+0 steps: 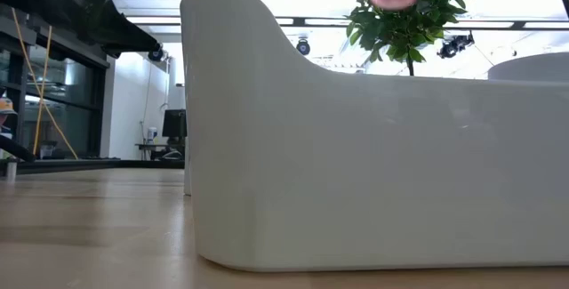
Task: Pick and place pill bottles into a basket
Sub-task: Put the pink pill bottle into the white bin
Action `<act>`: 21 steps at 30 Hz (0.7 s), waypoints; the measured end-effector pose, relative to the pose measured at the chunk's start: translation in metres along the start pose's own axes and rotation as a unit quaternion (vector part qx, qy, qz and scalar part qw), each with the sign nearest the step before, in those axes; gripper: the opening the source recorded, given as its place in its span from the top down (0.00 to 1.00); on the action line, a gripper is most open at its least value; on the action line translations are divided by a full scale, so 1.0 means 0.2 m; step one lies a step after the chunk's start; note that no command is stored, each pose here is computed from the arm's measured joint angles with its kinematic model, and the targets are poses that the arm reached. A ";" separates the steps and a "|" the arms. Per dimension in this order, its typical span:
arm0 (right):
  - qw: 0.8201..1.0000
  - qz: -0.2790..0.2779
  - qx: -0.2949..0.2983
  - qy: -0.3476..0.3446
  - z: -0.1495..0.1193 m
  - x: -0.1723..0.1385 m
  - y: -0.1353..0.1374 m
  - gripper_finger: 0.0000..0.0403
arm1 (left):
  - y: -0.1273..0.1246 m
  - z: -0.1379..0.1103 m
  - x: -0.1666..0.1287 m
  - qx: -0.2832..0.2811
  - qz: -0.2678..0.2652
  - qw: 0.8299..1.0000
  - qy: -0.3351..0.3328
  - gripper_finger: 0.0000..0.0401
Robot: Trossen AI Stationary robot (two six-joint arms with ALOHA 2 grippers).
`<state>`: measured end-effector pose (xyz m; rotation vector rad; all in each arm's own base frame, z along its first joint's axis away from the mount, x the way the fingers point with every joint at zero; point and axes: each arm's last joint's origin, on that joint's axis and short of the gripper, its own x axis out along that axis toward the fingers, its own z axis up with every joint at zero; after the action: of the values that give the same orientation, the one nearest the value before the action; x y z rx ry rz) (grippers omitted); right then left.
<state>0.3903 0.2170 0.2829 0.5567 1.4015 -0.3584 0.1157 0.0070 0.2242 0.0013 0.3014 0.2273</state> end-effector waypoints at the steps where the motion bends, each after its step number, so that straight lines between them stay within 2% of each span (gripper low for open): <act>1: 1.000 -0.004 0.000 0.003 0.00 0.02 0.00 0.79 | 0.00 0.00 0.00 0.000 0.000 1.000 0.000 0.69; 13: 0.996 -0.054 -0.007 0.070 0.04 0.36 0.03 0.78 | 0.00 0.00 0.00 -0.002 0.000 1.000 0.000 0.69; 21: 0.994 -0.071 0.001 0.078 0.11 0.45 0.01 0.75 | 0.00 0.01 0.00 -0.005 0.000 1.000 -0.012 0.69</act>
<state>0.4218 0.2140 0.1964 0.4969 1.5966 -0.4382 0.1164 0.0070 0.2265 -0.0059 0.2758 0.2278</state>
